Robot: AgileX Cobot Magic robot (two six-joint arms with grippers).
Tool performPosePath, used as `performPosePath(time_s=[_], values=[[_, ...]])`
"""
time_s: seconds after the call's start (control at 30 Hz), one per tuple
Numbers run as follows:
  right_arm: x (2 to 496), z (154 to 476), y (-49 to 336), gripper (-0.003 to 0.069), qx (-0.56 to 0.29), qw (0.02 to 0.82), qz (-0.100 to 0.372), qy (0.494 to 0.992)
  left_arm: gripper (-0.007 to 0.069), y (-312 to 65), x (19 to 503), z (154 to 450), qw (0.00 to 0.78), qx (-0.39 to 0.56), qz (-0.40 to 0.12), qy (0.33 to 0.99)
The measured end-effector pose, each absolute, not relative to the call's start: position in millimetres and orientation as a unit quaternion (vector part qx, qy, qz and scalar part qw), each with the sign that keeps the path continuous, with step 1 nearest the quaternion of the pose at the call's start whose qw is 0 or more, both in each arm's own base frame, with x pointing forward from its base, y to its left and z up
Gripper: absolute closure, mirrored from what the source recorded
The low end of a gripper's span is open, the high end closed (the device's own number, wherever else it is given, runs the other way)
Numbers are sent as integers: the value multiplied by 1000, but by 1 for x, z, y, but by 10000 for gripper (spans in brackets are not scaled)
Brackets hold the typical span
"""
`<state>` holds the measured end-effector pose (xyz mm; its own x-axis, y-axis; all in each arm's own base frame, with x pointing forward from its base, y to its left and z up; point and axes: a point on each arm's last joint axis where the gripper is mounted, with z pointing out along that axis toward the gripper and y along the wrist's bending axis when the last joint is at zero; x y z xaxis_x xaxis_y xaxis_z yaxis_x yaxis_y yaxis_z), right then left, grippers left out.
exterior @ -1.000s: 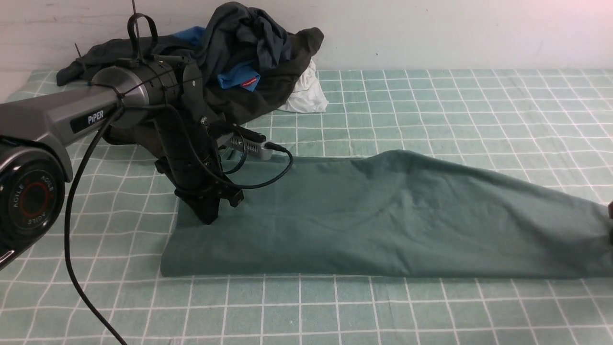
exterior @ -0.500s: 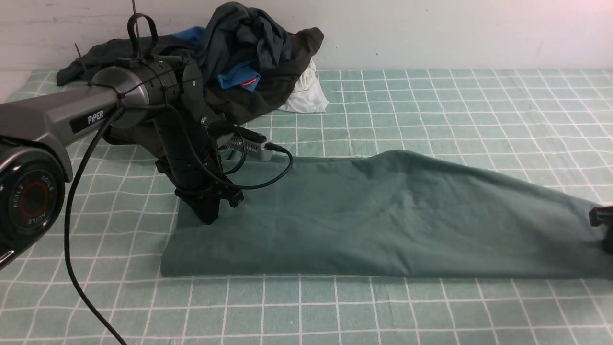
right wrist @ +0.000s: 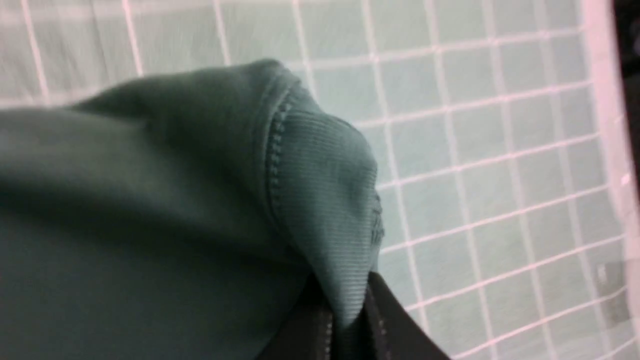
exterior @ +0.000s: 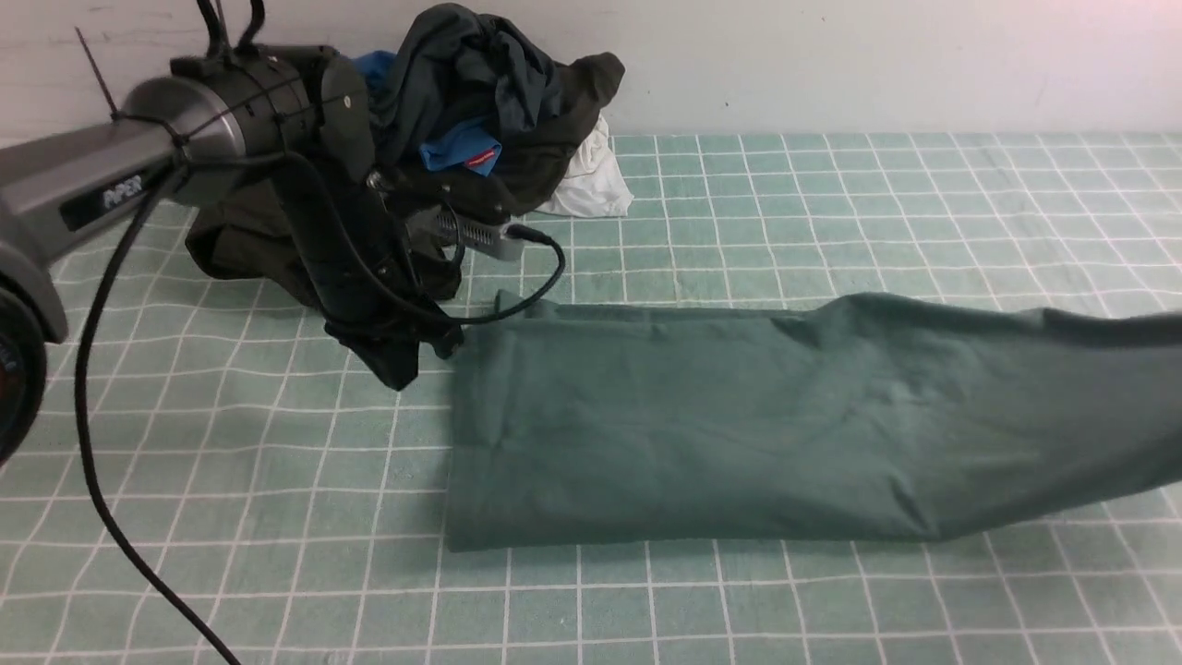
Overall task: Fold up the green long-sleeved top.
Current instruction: Use the right arm to drag the right edge of the fabric to the left and folds it over the left edge
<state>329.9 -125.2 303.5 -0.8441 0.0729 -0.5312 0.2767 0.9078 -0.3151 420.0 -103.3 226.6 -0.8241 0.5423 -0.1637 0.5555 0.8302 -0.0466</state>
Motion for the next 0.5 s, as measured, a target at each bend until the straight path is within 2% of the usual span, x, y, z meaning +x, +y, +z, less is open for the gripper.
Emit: performPosePath(time_s=[0.1,0.13,0.17,0.23,0.33,0.43,0.5], values=[[326,351,-107,636,69,320,-184,927,628,-98,417,243,91,284,-42,954],[325,355,-102,636,64,325,-181,926,628,-98,417,244,92,284,-42,954],[327,373,-81,636,30,346,-161,924,628,-93,416,250,99,280,-40,954],[331,386,-51,636,-17,359,-126,925,628,-89,415,255,105,276,-38,955],[339,388,3,636,-92,359,-70,926,628,-82,417,257,108,268,-37,957],[349,368,66,636,-168,334,-13,927,628,-72,418,258,108,257,-36,960],[352,358,85,636,-187,323,5,928,628,-69,418,258,108,254,-35,961]])
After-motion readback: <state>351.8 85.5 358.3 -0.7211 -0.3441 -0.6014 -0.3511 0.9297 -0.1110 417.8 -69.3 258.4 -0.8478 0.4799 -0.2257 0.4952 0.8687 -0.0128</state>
